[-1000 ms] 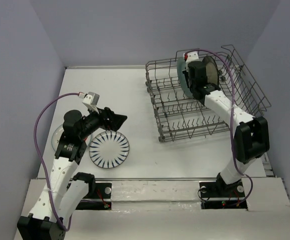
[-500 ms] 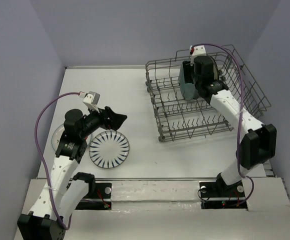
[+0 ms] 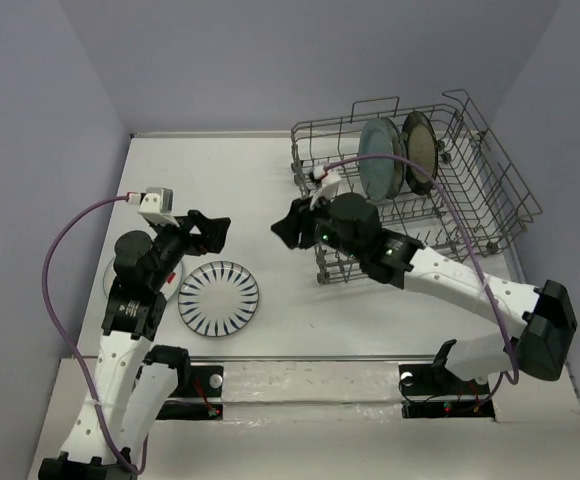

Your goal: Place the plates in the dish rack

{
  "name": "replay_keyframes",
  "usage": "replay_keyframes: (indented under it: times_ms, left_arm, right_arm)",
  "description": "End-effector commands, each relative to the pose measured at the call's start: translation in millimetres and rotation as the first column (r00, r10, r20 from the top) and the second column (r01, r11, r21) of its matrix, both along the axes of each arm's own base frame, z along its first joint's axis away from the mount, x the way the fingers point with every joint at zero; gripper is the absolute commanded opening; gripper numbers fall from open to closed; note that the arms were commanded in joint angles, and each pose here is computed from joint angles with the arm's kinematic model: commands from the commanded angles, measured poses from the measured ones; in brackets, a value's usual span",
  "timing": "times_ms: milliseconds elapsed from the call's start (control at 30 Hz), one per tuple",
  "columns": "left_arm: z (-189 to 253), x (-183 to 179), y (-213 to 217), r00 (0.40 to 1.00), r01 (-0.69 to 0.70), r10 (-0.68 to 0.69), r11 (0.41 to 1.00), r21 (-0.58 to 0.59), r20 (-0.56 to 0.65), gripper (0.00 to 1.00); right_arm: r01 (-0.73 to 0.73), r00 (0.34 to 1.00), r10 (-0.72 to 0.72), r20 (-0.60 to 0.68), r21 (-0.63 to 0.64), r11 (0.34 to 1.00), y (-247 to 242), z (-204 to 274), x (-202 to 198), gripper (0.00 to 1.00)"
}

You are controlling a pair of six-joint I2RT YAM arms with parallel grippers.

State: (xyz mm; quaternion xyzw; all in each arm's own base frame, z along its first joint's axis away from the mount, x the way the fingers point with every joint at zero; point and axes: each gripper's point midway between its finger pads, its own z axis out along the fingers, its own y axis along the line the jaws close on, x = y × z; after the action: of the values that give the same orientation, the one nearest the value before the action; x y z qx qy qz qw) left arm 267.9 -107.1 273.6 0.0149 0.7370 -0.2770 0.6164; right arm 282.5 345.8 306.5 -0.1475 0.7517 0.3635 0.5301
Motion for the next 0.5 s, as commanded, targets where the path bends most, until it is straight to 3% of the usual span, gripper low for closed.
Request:
replay_keyframes:
  times_ms: [0, 33, 100, 200, 300, 333, 467]
  left_arm:
    - [20, 10, 31, 0.984, -0.171, 0.169, 0.985, 0.022, 0.062, 0.99]
    - [19, 10, 34, 0.981, -0.186, 0.184, 0.982, 0.023, 0.061, 0.99]
    - [14, 9, 36, 0.981, -0.193, 0.192, 0.981, 0.026, 0.042, 0.99]
    - [12, 9, 34, 0.982, -0.184, 0.183, 0.983, 0.026, 0.035, 0.99]
    - [10, 9, 32, 0.984, -0.174, 0.173, 0.985, 0.023, 0.029, 0.99]
    - [8, 9, 31, 0.986, -0.168, 0.167, 0.986, 0.023, 0.026, 0.99]
    - [4, 11, 27, 0.989, -0.147, 0.147, 0.989, 0.017, 0.009, 0.99]
  right_arm:
    - [-0.005, 0.995, 0.013, -0.102, 0.073, 0.997, 48, -30, -38, 0.39]
    - [0.035, 0.991, -0.025, -0.131, 0.071, 0.997, 51, -44, -37, 0.22]
    - [0.033, 0.983, -0.024, -0.184, 0.045, 0.998, 60, -71, -48, 0.10]
    - [0.040, 0.973, -0.045, -0.225, -0.024, 0.999, 72, -109, -53, 0.12]
    - [0.054, 0.969, -0.072, -0.237, -0.081, 0.995, 78, -135, -55, 0.37]
    - [0.062, 0.967, -0.082, -0.242, -0.090, 0.994, 80, -139, -57, 0.50]
    - [0.092, 0.949, -0.136, -0.285, -0.165, 0.982, 78, -182, -54, 0.64]
